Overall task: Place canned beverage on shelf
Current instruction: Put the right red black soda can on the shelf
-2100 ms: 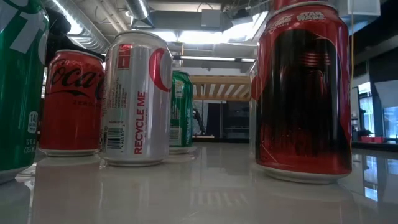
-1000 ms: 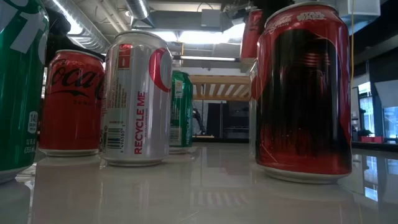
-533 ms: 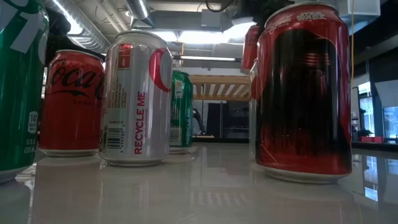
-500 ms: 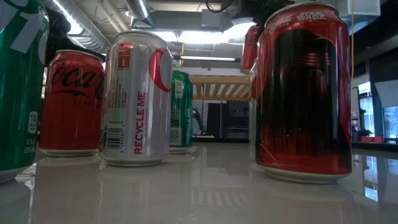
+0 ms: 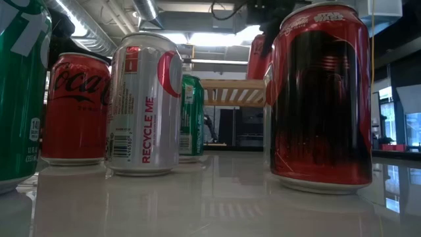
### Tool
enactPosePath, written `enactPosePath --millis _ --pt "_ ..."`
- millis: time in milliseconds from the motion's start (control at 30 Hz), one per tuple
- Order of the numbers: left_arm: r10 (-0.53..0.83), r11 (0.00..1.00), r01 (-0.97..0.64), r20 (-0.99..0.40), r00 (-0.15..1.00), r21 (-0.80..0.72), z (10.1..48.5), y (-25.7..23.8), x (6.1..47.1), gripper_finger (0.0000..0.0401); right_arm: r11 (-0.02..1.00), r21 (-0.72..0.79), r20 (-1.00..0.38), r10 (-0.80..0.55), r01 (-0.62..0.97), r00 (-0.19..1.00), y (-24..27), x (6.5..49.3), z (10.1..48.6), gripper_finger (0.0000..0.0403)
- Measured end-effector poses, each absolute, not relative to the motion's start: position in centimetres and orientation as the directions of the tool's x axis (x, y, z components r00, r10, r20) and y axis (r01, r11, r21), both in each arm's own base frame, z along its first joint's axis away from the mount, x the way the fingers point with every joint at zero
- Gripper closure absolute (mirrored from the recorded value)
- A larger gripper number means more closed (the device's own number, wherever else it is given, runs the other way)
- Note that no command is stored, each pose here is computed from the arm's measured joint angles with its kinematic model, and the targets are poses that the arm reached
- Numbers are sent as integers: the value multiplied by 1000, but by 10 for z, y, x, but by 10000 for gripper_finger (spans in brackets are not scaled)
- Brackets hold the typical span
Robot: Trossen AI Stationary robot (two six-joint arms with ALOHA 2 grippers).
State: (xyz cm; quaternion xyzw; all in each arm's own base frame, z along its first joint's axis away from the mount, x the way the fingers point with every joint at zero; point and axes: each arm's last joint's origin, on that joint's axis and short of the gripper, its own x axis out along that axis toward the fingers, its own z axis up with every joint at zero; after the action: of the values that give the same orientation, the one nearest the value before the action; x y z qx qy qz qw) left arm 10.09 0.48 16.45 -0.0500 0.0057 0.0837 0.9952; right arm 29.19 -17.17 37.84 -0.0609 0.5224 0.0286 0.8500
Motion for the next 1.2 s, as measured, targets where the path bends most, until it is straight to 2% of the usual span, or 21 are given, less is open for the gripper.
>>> enactPosePath --millis 767,1000,1200 --pt "166 981 -167 -20 986 -99 164 5 101 401 991 -83 -899 -28 -108 438 -174 295 374 95" --pt "166 981 -167 -20 986 -98 164 5 101 401 985 -161 -913 -123 -66 390 -177 294 374 95" --pt "166 981 -167 -20 986 -99 164 5 101 401 984 -171 -907 -142 -39 397 -185 290 375 95"
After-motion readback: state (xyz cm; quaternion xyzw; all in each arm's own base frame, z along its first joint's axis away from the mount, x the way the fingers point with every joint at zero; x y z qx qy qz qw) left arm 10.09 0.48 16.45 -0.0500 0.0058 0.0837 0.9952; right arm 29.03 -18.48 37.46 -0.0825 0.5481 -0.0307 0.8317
